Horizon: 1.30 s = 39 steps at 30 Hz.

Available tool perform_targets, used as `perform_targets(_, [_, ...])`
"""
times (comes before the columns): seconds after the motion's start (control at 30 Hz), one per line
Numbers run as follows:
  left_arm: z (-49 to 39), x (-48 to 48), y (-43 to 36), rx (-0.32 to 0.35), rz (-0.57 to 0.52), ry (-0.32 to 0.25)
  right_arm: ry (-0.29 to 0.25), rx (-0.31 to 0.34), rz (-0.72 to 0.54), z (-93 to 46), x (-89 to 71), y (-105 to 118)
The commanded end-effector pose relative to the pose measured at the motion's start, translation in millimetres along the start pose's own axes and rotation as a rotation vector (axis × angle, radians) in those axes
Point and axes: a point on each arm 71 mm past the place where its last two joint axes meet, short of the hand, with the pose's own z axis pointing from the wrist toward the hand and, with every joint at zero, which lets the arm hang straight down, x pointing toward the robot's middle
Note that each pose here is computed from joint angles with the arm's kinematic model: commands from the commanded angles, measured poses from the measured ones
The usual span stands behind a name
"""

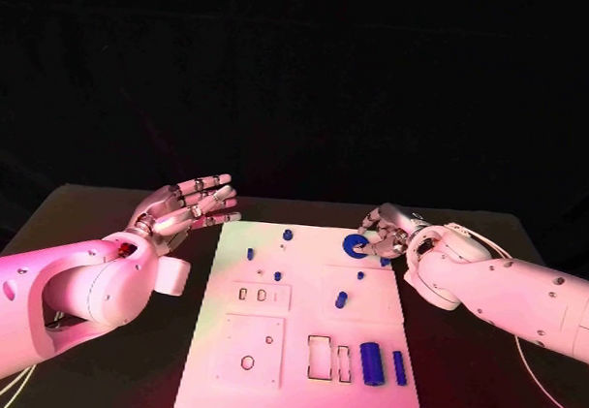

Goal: Assemble the parts on the task board

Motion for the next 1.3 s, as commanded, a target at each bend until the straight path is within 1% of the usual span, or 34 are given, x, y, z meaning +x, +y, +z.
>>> perform_targets(0.03, [0.2,1.3,-1.1,0.005,-0.007,0.013,-0.021,-0.037,-0.040,0.0,-1.0,3.7])
perform_targets(0.27, [0.0,0.9,-1.1,0.003,-0.007,0.012,-0.024,-0.054,-0.061,-0.7,-0.7,6.5])
perform_targets(0.47, [-0.1,1.1,-1.0,0.001,-0.007,0.013,0.009,-0.049,-0.075,0.1,1.8,6.4])
perform_targets(0.7, [0.0,0.9,-0.8,-0.002,-0.008,0.014,0.067,-0.035,-0.084,1.6,6.1,4.4])
perform_targets(0.8, [0.0,0.8,-0.5,-0.005,-0.008,0.015,0.078,-0.031,-0.082,2.0,7.1,3.7])
perform_targets(1.1, [0.1,1.7,0.3,-0.016,-0.013,0.025,0.089,-0.010,-0.080,3.1,6.9,-1.2])
perform_targets(1.3, [0.2,1.8,0.6,-0.019,-0.014,0.027,0.089,-0.010,-0.071,3.5,7.2,-1.8])
